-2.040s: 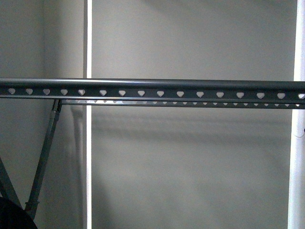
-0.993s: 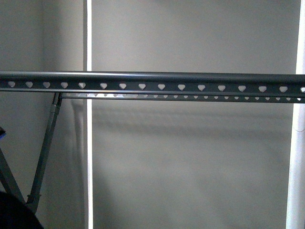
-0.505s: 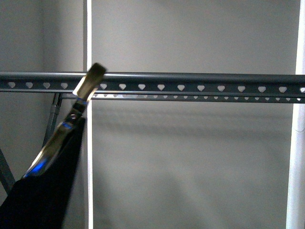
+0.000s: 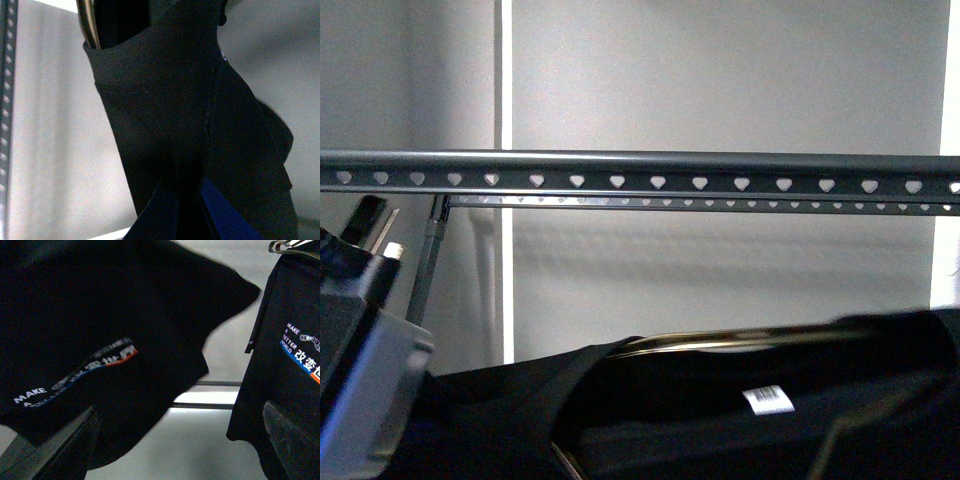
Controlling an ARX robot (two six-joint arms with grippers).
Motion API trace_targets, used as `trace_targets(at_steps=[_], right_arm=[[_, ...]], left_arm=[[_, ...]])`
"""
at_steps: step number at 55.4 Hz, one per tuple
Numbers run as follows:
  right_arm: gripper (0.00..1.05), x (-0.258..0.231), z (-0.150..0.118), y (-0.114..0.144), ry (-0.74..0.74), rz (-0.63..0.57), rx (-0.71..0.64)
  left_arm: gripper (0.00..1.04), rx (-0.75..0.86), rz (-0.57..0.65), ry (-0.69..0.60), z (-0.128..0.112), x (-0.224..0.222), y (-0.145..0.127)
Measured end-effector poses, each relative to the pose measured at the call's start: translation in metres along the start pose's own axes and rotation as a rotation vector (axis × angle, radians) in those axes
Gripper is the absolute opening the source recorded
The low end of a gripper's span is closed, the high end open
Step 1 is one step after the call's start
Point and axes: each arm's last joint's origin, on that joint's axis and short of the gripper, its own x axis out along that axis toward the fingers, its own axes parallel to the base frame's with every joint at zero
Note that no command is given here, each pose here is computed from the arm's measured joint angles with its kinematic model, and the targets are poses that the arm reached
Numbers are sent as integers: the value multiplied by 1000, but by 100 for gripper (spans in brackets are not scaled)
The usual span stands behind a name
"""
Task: Hang clothes on hanger
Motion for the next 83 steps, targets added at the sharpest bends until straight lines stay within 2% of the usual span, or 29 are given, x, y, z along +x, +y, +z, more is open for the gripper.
trace_targets(at_steps=[9,14,47,49,53,56,57,61,63,68,74,79,83], right_arm=[[97,0,0,0,0,0,0],[97,0,0,0,0,0,0],[97,0,0,0,0,2,0],[97,0,-1,0,24,37,-9],[97,4,3,-3,191,275,-57],[97,12,11,-8,209,403,-108],[97,16,14,-10,193,439,-165],[97,28,23,-13,135,497,-300],[97,38,31,-14,71,511,-462],[97,59,48,-14,-69,543,-768],[97,78,67,-5,-202,609,-1059],[97,92,76,3,-247,624,-1193],[97,103,79,10,-250,633,-1246]], left_arm=[[5,268,64,11,-7,20,21],[5,342,93,20,-9,25,27],[5,395,91,29,-9,26,27],[5,395,91,29,-9,26,27],[5,395,91,31,-9,25,27],[5,395,91,30,-9,26,27],[5,396,92,26,-9,26,27],[5,398,92,24,-8,26,27],[5,397,91,25,-8,26,27],[5,395,90,31,-10,26,27],[5,396,91,29,-9,26,27],[5,397,91,28,-9,26,27],[5,397,91,29,-9,26,27]])
